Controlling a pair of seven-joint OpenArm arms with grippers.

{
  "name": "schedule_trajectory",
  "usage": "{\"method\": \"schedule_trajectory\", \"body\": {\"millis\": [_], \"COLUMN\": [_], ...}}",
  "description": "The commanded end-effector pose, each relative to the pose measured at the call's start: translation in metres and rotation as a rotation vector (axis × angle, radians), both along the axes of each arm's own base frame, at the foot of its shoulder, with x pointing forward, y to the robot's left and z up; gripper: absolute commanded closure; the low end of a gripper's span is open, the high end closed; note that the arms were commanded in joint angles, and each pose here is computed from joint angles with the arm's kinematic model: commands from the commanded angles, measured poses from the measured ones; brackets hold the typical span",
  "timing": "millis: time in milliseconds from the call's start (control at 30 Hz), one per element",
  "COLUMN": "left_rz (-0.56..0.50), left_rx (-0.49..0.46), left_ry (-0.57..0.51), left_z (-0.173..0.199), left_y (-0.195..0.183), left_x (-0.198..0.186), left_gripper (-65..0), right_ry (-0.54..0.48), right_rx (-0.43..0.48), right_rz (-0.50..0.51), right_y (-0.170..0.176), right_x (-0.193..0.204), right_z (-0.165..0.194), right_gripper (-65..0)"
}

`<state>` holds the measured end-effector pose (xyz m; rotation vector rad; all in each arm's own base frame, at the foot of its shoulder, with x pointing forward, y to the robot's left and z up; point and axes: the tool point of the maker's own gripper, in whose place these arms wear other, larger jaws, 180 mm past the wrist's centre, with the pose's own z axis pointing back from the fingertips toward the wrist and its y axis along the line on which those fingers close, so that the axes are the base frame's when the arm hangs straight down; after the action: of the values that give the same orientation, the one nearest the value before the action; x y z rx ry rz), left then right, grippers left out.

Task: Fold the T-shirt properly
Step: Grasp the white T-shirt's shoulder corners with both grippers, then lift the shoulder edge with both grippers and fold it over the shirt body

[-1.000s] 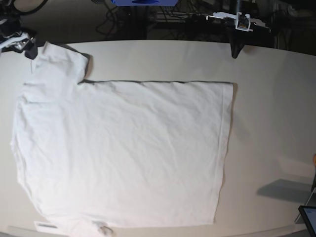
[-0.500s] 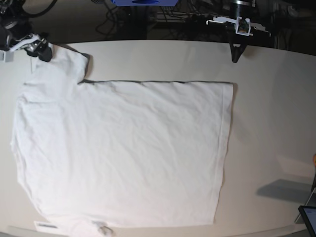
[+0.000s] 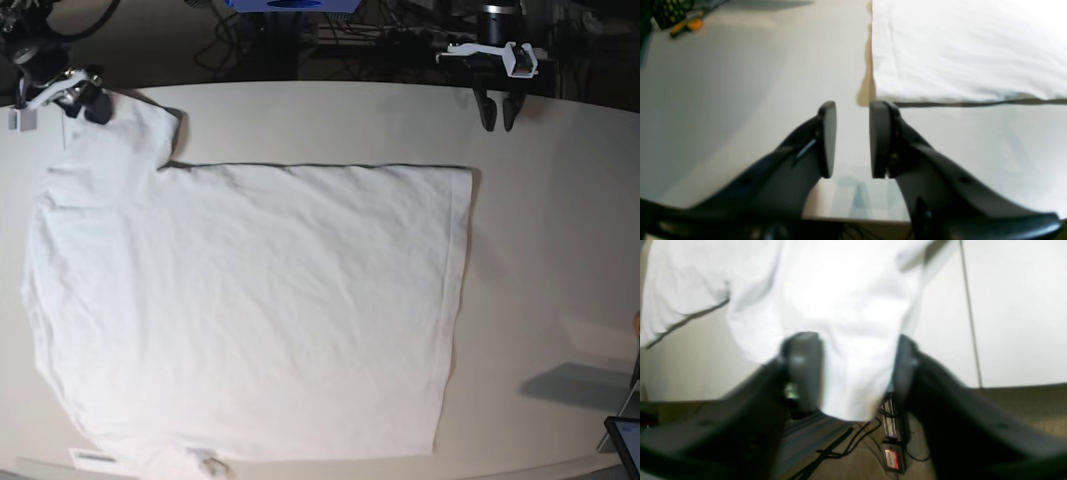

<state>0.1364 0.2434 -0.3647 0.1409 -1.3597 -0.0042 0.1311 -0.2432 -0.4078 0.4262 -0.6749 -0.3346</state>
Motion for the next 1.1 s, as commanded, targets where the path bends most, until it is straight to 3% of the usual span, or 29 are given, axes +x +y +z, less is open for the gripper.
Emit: {"method": "schedule_trajectory", "body": {"millis": [0, 67, 133, 300, 433, 600, 900, 1067], "left_rz": [-0.012, -0.032, -0.042, -0.047, 0.046, 0.077, 0.106, 0.17], "left_rx": [-0.002, -0.013, -0.025, -0.084, -0.263, -0.453, -0.529, -0.673], "left_ry": [-0.009, 0.019, 0.052, 0.104, 0.094, 0.07, 0.062, 0.141], "left_z": [0.005, -0.002, -0.01, -0.021, -0.023, -0.02, -0.021, -0.039], "left_y": [0.0, -0.006, -0.011, -0.025, -0.02, -0.015, -0.015, -0.013], "left_x": [0.002, 0.01, 0.013, 0.026, 0.03, 0.032, 0.041, 0.052], "left_gripper": [-17.8, -18.1, -18.1, -18.3, -18.5, -26.2, -26.5, -26.4], "right_ry": [0.01, 0.007, 0.007, 0.028, 0.03, 0.03, 0.031, 0.027], "right_rx": [-0.014, -0.019, -0.029, -0.028, -0.028, -0.03, -0.01, -0.005], "right_rz": [0.012, 0.014, 0.019, 0.033, 0.033, 0.035, 0.129, 0.134], "right_y": [-0.002, -0.004, -0.007, -0.006, -0.006, -0.007, 0.014, 0.017], "right_x": [-0.002, 0.0, 0.001, -0.002, -0.002, -0.002, 0.006, 0.008], "right_z": [0.001, 0.002, 0.003, 0.001, 0.001, 0.002, -0.002, -0.002], "right_gripper": [-20.3, -7.7, 0.0, -0.1, -0.1, -0.1, -0.1, 0.0]}}
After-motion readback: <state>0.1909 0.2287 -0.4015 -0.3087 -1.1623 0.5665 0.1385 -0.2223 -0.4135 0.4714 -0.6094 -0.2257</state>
